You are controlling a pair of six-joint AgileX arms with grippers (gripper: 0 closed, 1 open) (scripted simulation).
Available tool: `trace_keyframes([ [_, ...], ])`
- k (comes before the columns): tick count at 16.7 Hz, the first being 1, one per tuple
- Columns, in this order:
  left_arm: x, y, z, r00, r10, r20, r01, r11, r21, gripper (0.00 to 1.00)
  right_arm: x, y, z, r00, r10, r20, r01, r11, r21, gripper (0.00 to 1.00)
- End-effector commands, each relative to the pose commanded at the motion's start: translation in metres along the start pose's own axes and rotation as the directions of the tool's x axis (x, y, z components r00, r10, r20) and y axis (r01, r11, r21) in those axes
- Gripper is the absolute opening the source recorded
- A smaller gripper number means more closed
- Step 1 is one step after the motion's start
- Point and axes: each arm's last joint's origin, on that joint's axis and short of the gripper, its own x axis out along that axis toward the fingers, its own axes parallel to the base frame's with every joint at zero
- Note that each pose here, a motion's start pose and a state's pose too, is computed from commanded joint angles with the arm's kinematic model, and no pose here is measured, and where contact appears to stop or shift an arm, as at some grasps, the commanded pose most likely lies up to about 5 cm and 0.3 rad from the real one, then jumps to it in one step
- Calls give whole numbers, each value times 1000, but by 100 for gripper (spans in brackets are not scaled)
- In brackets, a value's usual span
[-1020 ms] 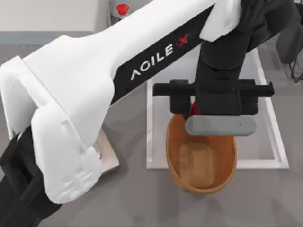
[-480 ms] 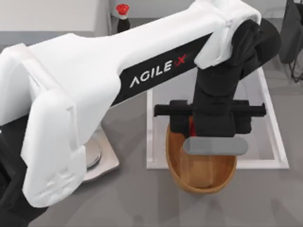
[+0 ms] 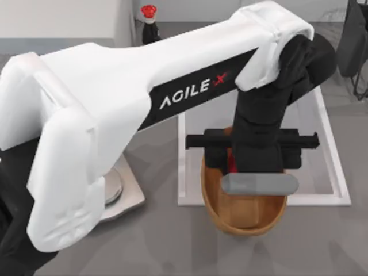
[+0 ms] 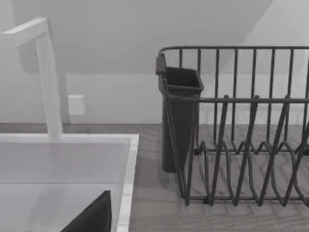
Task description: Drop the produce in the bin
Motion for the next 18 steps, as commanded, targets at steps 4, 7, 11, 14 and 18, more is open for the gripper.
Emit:
trace_keyframes([
  [4,0,0,0,1000,0,0,0,1000,0,38,0,0,0,1000,0,0,0,1000,0,100],
  [7,0,0,0,1000,0,0,0,1000,0,60,0,0,0,1000,0,0,0,1000,0,100],
  [11,0,0,0,1000,0,0,0,1000,0,90,0,0,0,1000,0,0,0,1000,0,100],
  [14,0,0,0,1000,0,0,0,1000,0,100,0,0,0,1000,0,0,0,1000,0,100],
  [18,0,0,0,1000,0,0,0,1000,0,100,0,0,0,1000,0,0,0,1000,0,100],
])
